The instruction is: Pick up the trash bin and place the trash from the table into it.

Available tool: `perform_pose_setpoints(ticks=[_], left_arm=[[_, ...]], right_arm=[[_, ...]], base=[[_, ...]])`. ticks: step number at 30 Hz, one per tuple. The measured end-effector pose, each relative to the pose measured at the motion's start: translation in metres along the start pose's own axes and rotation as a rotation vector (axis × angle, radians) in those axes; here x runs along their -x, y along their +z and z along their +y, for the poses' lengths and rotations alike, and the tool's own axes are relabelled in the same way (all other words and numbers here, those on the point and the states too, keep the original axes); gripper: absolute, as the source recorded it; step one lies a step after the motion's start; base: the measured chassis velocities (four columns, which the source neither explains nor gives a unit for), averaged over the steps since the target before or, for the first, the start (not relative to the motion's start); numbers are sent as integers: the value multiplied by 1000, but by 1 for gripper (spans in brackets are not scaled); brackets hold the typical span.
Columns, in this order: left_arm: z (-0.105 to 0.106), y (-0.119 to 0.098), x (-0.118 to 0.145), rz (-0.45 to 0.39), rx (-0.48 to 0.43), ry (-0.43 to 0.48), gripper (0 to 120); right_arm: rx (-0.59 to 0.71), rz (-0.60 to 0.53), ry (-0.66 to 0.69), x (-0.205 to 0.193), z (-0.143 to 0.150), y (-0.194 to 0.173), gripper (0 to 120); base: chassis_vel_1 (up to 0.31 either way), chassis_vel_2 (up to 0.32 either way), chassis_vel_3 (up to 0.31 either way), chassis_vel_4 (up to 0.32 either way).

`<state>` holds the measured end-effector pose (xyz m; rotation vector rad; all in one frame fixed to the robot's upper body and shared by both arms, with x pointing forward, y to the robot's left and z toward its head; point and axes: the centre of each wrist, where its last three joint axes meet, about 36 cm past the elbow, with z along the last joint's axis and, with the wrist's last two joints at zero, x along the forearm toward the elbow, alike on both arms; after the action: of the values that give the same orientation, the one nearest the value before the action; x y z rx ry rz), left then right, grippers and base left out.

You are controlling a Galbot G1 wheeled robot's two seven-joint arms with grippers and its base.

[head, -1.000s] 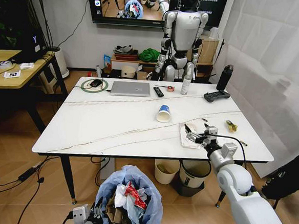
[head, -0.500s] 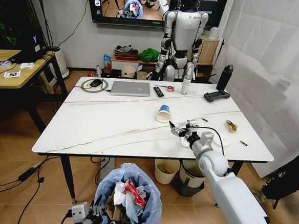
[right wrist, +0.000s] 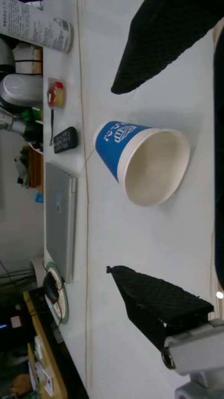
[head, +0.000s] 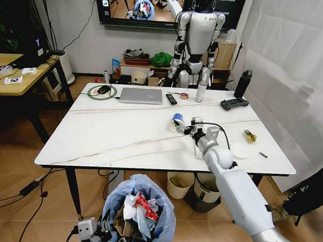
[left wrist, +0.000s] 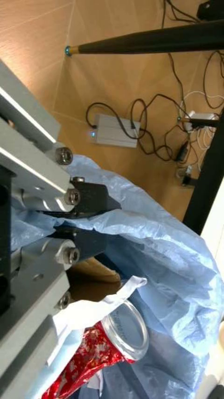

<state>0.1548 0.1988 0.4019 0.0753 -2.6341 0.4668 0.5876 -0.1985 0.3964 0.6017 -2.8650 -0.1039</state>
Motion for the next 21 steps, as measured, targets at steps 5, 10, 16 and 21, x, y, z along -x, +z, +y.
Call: perform_pose_setpoints(ticks=[5, 10, 16, 21], left_arm=[[0, 0, 0, -1, 1, -1, 0], [0, -1, 0, -4, 3, -1, 0], [0, -1, 0, -4, 3, -1, 0], [0, -1, -1, -5, 3, -1, 0]], right_arm=[[-6, 22, 7, 12, -1, 9, 100], [-5, 48, 18, 25, -5, 18, 100], [-8, 57, 24, 29, -7, 22, 100], [-8, 70, 33, 33, -10, 27, 100]], base=[[0, 0, 0, 0], [0, 0, 0, 0], [0, 0, 0, 0], [0, 0, 0, 0]])
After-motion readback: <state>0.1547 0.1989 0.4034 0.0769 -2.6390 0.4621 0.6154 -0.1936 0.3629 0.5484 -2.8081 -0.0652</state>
